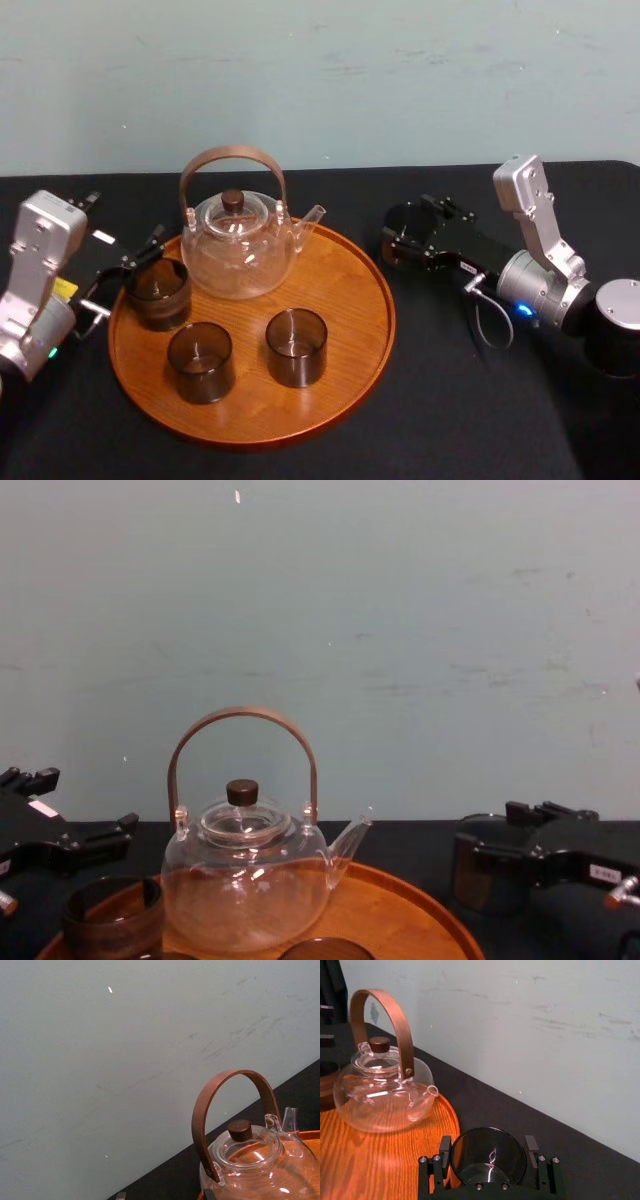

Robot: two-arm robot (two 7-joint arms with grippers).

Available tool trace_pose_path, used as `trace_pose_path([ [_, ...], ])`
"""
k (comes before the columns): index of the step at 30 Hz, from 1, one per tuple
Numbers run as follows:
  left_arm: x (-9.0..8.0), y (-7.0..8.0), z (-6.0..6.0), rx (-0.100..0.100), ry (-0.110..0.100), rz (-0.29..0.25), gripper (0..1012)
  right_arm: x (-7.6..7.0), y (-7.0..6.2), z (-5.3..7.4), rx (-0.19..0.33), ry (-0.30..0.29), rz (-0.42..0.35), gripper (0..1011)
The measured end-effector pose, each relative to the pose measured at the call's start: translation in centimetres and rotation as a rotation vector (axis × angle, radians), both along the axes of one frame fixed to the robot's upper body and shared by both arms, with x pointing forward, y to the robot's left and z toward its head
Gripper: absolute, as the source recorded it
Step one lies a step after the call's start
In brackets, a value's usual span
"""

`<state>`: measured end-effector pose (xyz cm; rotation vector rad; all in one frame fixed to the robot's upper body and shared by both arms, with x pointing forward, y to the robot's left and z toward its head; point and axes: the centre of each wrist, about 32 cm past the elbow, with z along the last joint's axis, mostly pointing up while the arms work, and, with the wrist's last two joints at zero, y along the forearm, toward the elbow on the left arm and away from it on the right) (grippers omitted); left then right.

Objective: Pick up the glass from the table and place it on the tray.

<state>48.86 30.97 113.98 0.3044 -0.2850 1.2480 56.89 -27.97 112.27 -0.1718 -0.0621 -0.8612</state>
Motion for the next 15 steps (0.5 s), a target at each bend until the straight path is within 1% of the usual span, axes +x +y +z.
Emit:
trace_pose_path([
  [6,0.0,0.0,0.0,0.0,0.0,0.0,1001,-0.3,0.3,0.4,0.001,-0.01,0.013,899],
  [15,0.0,0.0,0.0,0.0,0.0,0.0,1001,-0.7,1.4,1.1,0.006,-0.023,0.056,899],
])
